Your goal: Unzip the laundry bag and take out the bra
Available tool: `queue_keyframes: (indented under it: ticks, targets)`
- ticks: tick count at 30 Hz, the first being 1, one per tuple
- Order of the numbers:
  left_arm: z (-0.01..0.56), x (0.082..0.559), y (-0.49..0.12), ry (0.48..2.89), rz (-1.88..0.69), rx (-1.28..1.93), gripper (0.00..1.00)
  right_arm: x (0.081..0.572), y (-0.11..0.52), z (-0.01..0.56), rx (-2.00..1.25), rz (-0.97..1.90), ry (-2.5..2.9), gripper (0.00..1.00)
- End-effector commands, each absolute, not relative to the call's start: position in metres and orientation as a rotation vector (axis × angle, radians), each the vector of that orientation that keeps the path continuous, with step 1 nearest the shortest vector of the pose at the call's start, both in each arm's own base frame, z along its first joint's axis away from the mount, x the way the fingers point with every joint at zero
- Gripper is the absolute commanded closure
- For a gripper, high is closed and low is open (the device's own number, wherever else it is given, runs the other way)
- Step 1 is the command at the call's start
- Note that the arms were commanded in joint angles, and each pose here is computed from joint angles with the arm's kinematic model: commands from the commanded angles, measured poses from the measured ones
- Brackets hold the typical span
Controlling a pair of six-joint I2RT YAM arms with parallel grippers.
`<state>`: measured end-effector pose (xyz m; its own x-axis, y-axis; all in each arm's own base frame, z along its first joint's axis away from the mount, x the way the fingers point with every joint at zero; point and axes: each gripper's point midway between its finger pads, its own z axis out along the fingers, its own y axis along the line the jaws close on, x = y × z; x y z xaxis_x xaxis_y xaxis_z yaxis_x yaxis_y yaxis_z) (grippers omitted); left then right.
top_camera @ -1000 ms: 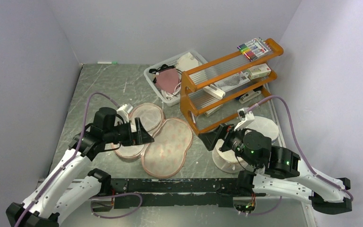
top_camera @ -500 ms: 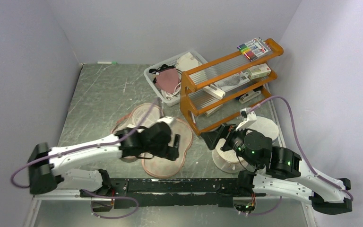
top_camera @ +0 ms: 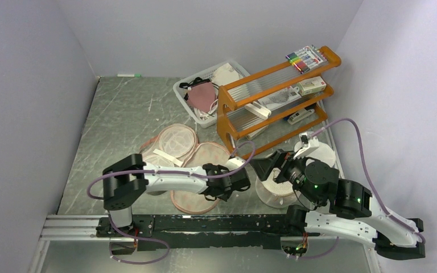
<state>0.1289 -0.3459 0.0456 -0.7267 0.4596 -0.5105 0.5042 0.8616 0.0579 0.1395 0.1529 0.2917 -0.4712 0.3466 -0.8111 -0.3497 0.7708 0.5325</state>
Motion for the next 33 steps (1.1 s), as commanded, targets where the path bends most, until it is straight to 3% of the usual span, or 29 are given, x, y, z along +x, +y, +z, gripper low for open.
queue_keyframes:
  ticks: [1, 9, 16, 18, 25, 33]
  targets:
    - [0.041, 0.140, -0.373, 2.467, -0.145, 0.718, 0.45, 0.140, 0.142, 0.301, 0.033, 0.807, 1.876, 0.00]
    - [0.009, 0.136, -0.369, 2.522, -0.135, 0.741, 0.53, 0.139, 0.139, 0.301, 0.043, 0.822, 1.871, 0.00]
    - [0.028, 0.146, -0.356, 2.512, -0.135, 0.718, 0.92, 0.138, 0.143, 0.299, 0.034, 0.831, 1.880, 0.00]
    - [0.045, 0.150, -0.356, 2.505, -0.206, 0.724, 0.93, 0.138, 0.145, 0.300, 0.030, 0.830, 1.878, 0.00]
    - [0.125, 0.146, -0.362, 2.433, -0.874, 0.836, 0.93, 0.139, 0.151, 0.304, 0.015, 0.835, 1.874, 0.00]
    - [0.162, 0.211, -0.255, 2.411, -0.848, 0.528, 0.93, 0.139, 0.155, 0.306, 0.010, 0.848, 1.873, 0.00]
